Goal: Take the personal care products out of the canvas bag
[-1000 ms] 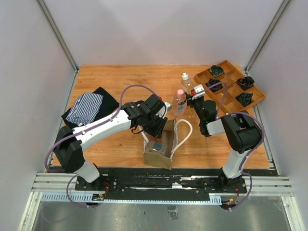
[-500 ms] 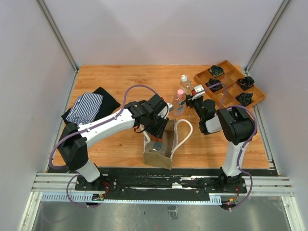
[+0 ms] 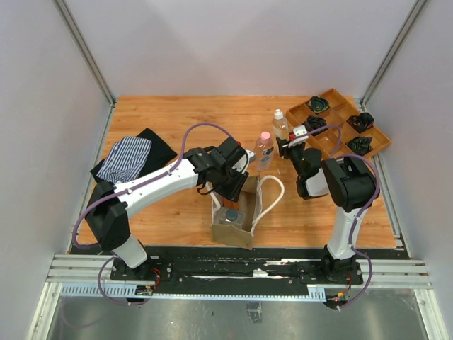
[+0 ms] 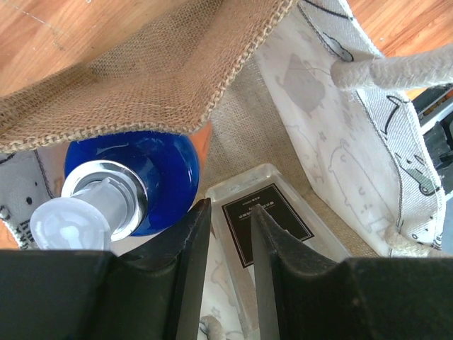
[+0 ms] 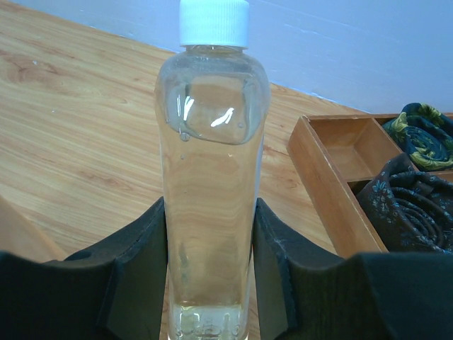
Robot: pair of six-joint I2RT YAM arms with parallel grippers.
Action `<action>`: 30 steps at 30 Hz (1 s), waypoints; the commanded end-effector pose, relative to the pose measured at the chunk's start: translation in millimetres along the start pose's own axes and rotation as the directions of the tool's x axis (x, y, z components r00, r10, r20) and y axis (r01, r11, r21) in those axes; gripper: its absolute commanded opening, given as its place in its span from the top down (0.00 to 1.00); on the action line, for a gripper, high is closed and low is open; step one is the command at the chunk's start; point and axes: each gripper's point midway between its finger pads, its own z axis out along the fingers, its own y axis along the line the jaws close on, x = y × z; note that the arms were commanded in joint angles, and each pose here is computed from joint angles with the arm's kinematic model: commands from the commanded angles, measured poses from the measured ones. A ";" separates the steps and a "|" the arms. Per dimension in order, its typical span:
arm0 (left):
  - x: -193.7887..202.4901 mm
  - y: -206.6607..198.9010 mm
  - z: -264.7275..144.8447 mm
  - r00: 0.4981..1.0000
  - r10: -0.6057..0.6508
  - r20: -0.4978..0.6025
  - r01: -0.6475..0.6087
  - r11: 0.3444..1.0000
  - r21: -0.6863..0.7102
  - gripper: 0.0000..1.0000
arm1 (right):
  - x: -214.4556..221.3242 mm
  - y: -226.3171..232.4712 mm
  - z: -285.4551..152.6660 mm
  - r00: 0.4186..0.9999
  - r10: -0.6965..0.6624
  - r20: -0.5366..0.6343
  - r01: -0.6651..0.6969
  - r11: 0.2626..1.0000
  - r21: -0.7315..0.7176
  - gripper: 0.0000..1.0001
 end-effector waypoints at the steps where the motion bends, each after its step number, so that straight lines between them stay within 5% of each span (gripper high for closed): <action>1: -9.5 -2.3 -9.1 0.999 0.025 0.030 -0.025 1.000 -0.008 0.66 | -30.6 -10.1 4.4 0.992 -0.007 0.124 0.004 1.000 0.023 0.68; 30: -6.6 4.7 -4.9 1.000 0.029 0.011 -0.029 0.999 -0.042 0.65 | -26.4 -8.1 5.9 0.993 -0.003 0.119 0.001 1.000 0.013 0.46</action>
